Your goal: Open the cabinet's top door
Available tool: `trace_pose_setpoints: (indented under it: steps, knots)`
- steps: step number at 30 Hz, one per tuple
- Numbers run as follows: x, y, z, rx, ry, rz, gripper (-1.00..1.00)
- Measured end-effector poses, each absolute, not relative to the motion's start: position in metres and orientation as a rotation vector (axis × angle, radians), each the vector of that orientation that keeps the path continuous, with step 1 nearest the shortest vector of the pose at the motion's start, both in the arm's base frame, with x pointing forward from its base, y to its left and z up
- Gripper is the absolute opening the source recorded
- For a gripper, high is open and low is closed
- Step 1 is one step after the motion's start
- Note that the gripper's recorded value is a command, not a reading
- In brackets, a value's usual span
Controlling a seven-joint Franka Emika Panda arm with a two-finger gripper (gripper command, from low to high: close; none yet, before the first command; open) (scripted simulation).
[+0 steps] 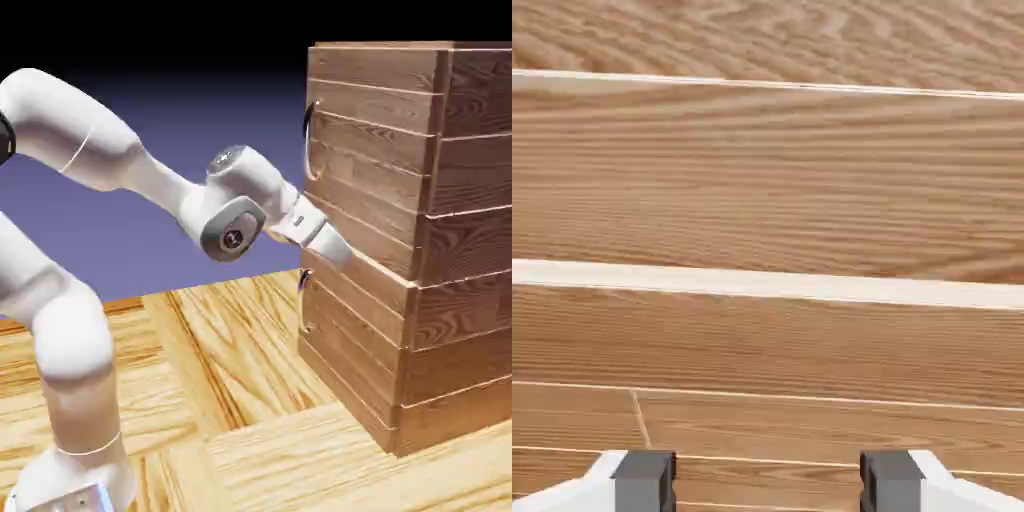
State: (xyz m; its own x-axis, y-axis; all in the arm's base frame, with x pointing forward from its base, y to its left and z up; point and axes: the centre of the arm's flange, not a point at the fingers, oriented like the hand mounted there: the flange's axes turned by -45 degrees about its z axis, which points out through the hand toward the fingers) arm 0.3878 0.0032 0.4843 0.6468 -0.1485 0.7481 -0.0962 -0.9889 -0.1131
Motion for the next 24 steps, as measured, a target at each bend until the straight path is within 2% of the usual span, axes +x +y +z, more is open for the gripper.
trace_pose_setpoints:
  steps: [11, 24]
  knots:
    - [0.366, 0.014, 0.576, -2.094, 1.080, -1.305, 0.00]
    - [0.332, 0.067, 0.635, -1.174, 1.518, -1.005, 0.00]
